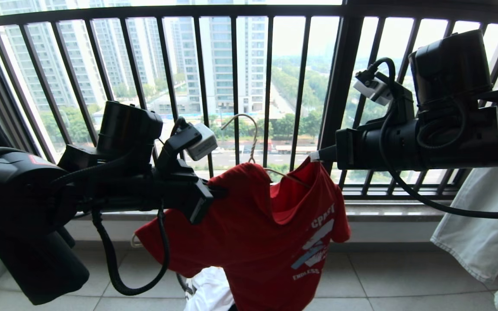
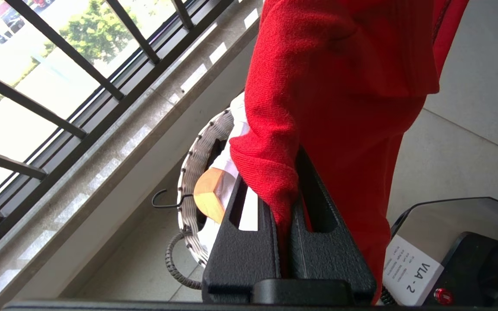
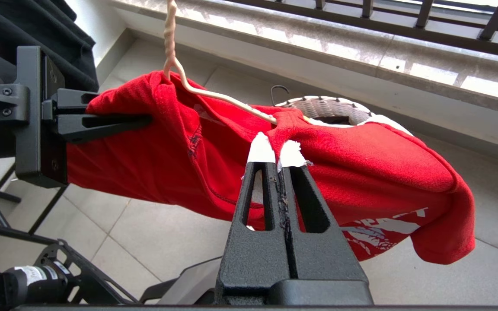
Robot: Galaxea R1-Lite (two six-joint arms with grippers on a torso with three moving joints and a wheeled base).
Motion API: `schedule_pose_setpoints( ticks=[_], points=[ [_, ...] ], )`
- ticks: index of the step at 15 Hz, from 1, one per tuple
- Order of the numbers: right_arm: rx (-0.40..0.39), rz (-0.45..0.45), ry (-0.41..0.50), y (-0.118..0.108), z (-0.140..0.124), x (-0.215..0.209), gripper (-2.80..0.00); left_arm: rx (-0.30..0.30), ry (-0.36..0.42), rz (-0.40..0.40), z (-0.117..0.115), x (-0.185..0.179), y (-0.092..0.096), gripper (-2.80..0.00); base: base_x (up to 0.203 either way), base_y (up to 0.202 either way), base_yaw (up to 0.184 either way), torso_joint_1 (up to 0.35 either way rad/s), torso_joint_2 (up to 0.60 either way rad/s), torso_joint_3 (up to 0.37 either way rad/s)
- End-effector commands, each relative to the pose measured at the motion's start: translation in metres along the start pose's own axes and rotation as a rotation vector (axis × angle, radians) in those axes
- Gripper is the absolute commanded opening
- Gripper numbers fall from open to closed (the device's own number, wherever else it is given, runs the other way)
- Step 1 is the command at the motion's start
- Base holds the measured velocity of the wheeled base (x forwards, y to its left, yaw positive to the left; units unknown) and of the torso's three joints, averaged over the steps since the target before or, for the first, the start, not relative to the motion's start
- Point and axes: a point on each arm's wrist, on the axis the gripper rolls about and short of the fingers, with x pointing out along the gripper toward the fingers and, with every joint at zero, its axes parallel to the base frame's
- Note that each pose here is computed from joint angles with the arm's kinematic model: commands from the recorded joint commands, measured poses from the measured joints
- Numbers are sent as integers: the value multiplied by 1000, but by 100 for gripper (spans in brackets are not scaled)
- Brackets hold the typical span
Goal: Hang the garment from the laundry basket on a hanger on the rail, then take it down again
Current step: Hang the clothes on the clothes rack
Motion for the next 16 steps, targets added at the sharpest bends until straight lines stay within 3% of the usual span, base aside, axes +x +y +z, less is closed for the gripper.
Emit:
schedule_pose_setpoints(
  ticks=[1,8,12,16],
  points=[
    [1,23,13,7,-3,1,-280,-2,13,-18,-3,6,-1,-280,0,0,0,0,0,0],
    [30,23,8,9,-3,4,-280,10,13,-41,-2,8,-11,-280,0,0,0,0,0,0],
    [7,-77,-21,-15,4,6,-280,30,-60,8,12,-26,-14,-280,0,0,0,0,0,0],
    [-6,-115,-23,-27,6,8,-280,32,-54,75,14,-31,-13,-280,0,0,0,0,0,0]
  ],
)
